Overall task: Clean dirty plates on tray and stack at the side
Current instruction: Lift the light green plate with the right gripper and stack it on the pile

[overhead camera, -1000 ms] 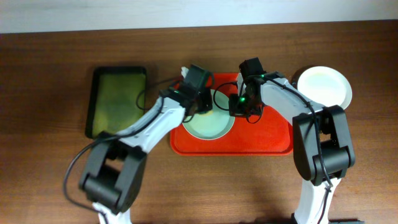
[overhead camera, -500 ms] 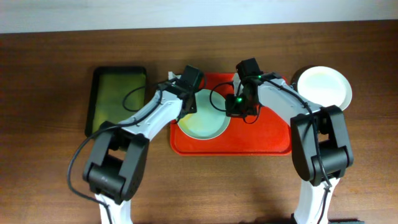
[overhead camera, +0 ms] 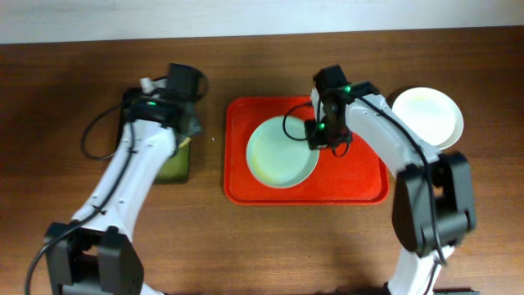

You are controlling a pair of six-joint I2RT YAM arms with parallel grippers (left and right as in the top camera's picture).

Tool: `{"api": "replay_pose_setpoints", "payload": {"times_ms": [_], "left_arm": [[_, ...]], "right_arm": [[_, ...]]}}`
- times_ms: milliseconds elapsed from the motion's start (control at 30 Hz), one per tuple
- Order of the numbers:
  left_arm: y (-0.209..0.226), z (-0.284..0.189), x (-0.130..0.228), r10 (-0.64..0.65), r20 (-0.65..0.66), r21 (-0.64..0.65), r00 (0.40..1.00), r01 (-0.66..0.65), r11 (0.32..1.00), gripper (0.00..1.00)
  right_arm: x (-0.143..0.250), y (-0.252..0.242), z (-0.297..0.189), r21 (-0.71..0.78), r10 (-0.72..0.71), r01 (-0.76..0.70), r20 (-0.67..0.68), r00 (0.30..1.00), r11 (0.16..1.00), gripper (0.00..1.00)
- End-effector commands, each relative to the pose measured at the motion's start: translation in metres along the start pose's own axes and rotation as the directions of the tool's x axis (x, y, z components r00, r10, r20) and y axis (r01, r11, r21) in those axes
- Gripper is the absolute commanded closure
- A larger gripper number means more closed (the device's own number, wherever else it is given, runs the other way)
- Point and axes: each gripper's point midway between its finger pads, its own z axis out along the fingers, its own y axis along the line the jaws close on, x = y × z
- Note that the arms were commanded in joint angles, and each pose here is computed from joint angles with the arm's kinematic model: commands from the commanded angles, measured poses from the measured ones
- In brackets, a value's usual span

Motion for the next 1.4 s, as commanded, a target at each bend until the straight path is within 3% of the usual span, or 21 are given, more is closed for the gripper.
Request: {"api": "replay_pose_setpoints", "payload": {"times_ms": [0, 100, 233, 333, 433, 500, 567, 600, 667, 733, 800, 900, 1000, 1100, 1167, 1267, 1367], "left_arm": [[0.041, 0.012, -0.008, -0.121, -0.048, -0.038, 0.992, 0.119, 0.992, 1.0], [0.064, 0.019, -0.011, -0.15, -0.065, -0.076, 0.987, 0.145, 0.987, 1.0], [0.087, 0.026, -0.009, -0.144, -0.092, -0.109, 0.985, 0.134, 0.985, 1.0], [0.091, 0.03, -0.007, -0.153, -0.095, -0.116, 0.984, 0.142, 0.983, 1.0], [0.086, 0.033, -0.005, -0.155, -0.103, -0.091, 0.983, 0.146, 0.985, 1.0], [0.086, 0.033, -0.005, -0.155, -0.103, -0.091, 0.982, 0.146, 0.985, 1.0], [0.085, 0.033, -0.005, -0.155, -0.105, -0.089, 0.982, 0.146, 0.985, 1.0], [0.081, 0.033, -0.003, -0.156, -0.118, -0.068, 0.981, 0.148, 0.987, 1.0], [0.076, 0.036, 0.0, -0.157, -0.128, -0.04, 0.979, 0.153, 0.987, 1.0], [0.074, 0.044, 0.002, -0.16, -0.119, -0.034, 0.98, 0.157, 0.987, 1.0], [0.059, 0.061, 0.005, -0.174, -0.101, 0.045, 0.98, 0.179, 0.983, 1.0], [0.049, 0.076, 0.003, -0.191, -0.054, 0.093, 0.98, 0.195, 0.976, 1.0], [0.044, 0.099, 0.007, -0.201, -0.02, 0.109, 0.979, 0.202, 0.973, 0.99], [0.041, 0.117, 0.015, -0.2, -0.026, 0.105, 0.979, 0.202, 0.974, 0.85], [0.04, 0.121, 0.016, -0.199, -0.029, 0.103, 0.98, 0.201, 0.974, 0.64], [0.039, 0.111, 0.006, -0.172, -0.001, 0.12, 0.985, 0.17, 0.978, 0.47], [0.042, 0.079, -0.016, -0.173, 0.06, 0.152, 0.983, 0.162, 0.975, 0.42]], "right_arm": [[-0.03, -0.026, -0.088, 0.454, -0.154, 0.046, 0.205, 0.966, 0.89, 0.96], [-0.034, -0.031, -0.127, 0.682, -0.257, 0.027, 0.238, 0.937, 0.731, 0.96], [-0.037, -0.009, -0.183, 0.934, -0.521, 0.165, 0.026, 0.853, 0.317, 0.96], [-0.034, 0.011, -0.222, 0.984, -0.571, 0.175, -0.126, 0.811, 0.031, 0.96], [-0.03, 0.029, -0.244, 0.974, -0.57, 0.181, -0.225, 0.79, -0.134, 0.96], [-0.028, 0.036, -0.247, 0.969, -0.576, 0.187, -0.246, 0.78, -0.162, 0.96], [-0.028, 0.041, -0.239, 0.981, -0.605, 0.17, -0.194, 0.772, -0.098, 0.96], [-0.03, 0.044, -0.213, 0.98, -0.641, 0.183, -0.092, 0.762, 0.078, 0.96], [-0.028, 0.054, -0.143, 0.817, -0.654, 0.37, 0.011, 0.756, 0.441, 0.96], [-0.025, 0.051, -0.107, 0.641, -0.621, 0.458, 0.037, 0.783, 0.615, 0.96], [-0.03, 0.018, -0.103, 0.596, -0.47, 0.321, 0.108, 0.876, 0.736, 0.96], [-0.032, -0.016, -0.105, 0.592, -0.354, 0.213, 0.131, 0.926, 0.777, 0.96], [-0.03, -0.027, -0.094, 0.476, -0.279, 0.183, 0.139, 0.95, 0.86, 0.96], [-0.032, -0.025, -0.089, 0.381, -0.246, 0.17, 0.161, 0.956, 0.909, 0.96], [-0.037, -0.021, -0.087, 0.31, -0.226, 0.16, 0.189, 0.956, 0.937, 0.96], [-0.04, -0.022, -0.086, 0.238, -0.194, 0.142, 0.211, 0.958, 0.961, 0.96], [-0.042, -0.031, -0.089, 0.186, -0.151, 0.11, 0.225, 0.963, 0.976, 0.96]]}}
